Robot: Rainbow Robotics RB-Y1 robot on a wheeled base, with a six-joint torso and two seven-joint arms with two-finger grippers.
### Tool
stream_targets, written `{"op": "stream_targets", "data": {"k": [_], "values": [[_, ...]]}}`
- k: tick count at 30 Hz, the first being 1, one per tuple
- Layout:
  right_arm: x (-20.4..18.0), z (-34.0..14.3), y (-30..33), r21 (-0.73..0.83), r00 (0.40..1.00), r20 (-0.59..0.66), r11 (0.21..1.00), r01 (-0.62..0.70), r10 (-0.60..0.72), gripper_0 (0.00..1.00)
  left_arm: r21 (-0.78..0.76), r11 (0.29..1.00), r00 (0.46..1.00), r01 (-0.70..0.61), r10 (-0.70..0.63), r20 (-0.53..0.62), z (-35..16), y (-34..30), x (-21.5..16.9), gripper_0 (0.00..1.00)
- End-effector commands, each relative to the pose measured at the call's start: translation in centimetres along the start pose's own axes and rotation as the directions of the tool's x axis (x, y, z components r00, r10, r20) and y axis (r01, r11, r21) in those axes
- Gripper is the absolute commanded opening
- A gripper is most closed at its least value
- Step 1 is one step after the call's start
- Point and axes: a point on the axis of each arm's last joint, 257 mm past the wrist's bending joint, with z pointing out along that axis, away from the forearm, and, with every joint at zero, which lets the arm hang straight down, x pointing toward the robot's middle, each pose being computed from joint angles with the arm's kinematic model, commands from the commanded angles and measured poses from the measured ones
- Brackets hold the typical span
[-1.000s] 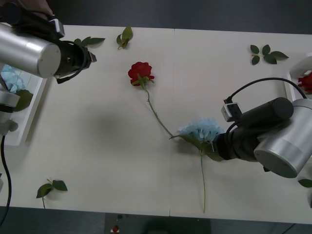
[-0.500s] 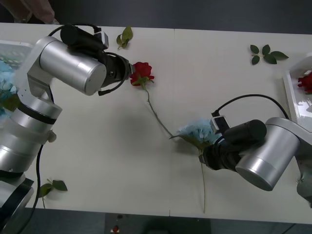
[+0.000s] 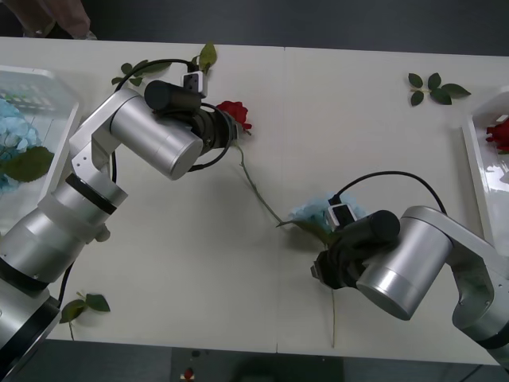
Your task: Put the red flowers into the right box and the blue flowers into the left box
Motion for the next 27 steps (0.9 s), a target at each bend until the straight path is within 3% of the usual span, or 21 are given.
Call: {"op": "stream_targets", "data": {"k": [1, 14, 15, 17, 18, 19, 20, 22, 27], "values": [[0.1, 0.0, 0.6, -0.004, 0.998, 0.004, 0.998, -0.056, 0.056, 1.00, 0.030, 0.999, 0.998, -0.032, 0.030, 0.062, 0.5, -2.3, -3.0, 1.00], [0.3, 2.0, 1.8, -0.003, 0.996, 0.003, 0.996, -0.084, 0.084, 0.99, 0.045, 0.993, 0.994, -0.105, 0.105, 0.011, 3.2, -4.1, -0.8, 1.00], [0.4, 2.0, 1.9, -0.004, 0.996, 0.001, 0.996, -0.084, 0.084, 0.92, 0.049, 0.993, 0.995, -0.104, 0.104, 0.006, 3.2, -4.3, -0.6, 1.00], [0.2, 2.2, 2.0, -0.002, 0.996, 0.006, 0.996, -0.084, 0.084, 0.53, 0.065, 0.992, 0.994, -0.105, 0.106, -0.017, 3.3, -4.9, 0.3, 1.00], [0.3, 2.3, 2.0, 0.000, 0.996, 0.005, 0.996, -0.087, 0.087, 0.41, 0.067, 0.992, 0.994, -0.107, 0.108, -0.022, 3.3, -5.0, 0.5, 1.00], [0.2, 2.2, 2.0, -0.001, 0.996, 0.006, 0.996, -0.087, 0.087, 0.21, 0.069, 0.991, 0.993, -0.111, 0.113, -0.025, 3.3, -5.2, 0.7, 1.00], [0.2, 2.3, 1.9, 0.001, 0.996, 0.006, 0.996, -0.088, 0.088, 0.07, 0.069, 0.991, 0.993, -0.112, 0.115, -0.031, 3.4, -5.2, 1.1, 1.00], [0.4, 2.3, 2.0, 0.000, 0.996, 0.001, 0.996, -0.088, 0.088, 0.00, 0.068, 0.991, 0.992, -0.118, 0.121, -0.036, 3.4, -5.3, 1.5, 1.00], [0.4, 2.4, 1.9, 0.001, 0.996, 0.000, 0.996, -0.089, 0.089, 0.00, 0.072, 0.991, 0.992, -0.117, 0.120, -0.046, 3.5, -5.5, 2.0, 1.00]]}}
